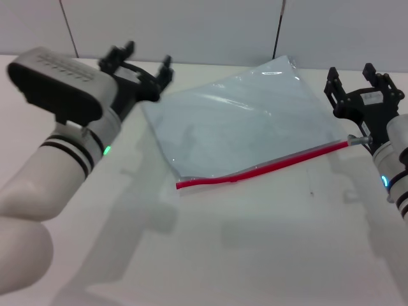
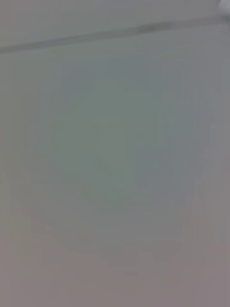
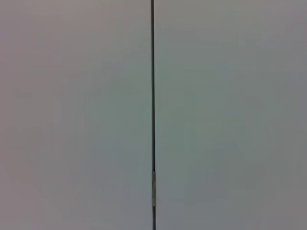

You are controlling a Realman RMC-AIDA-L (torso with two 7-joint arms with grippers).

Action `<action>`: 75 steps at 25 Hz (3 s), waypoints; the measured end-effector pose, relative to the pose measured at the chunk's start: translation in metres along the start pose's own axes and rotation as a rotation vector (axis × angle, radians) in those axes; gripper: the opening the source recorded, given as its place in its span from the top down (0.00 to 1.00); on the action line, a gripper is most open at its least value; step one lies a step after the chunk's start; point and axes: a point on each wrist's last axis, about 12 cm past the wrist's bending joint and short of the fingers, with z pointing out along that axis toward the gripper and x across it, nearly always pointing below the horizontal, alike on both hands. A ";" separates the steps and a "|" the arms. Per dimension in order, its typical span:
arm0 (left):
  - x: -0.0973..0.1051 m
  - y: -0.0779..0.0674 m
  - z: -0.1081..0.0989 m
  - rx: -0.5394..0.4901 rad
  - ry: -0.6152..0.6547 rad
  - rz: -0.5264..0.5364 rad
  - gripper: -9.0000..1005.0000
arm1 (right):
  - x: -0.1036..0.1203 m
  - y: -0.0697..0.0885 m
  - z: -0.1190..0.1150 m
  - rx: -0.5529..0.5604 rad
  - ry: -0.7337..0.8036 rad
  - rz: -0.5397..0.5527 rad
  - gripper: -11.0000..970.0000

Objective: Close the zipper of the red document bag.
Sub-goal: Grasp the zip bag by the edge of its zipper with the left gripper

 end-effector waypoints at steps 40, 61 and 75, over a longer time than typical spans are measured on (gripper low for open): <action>-0.058 -0.055 -0.002 0.630 0.715 0.753 0.28 | -0.003 0.000 0.006 0.000 0.002 0.000 0.32; -0.049 -0.054 0.014 0.610 0.716 0.802 0.28 | -0.004 0.004 0.012 -0.008 0.022 0.017 0.32; -0.042 -0.053 0.020 0.595 0.711 0.801 0.29 | -0.005 0.005 0.013 -0.011 0.019 0.016 0.32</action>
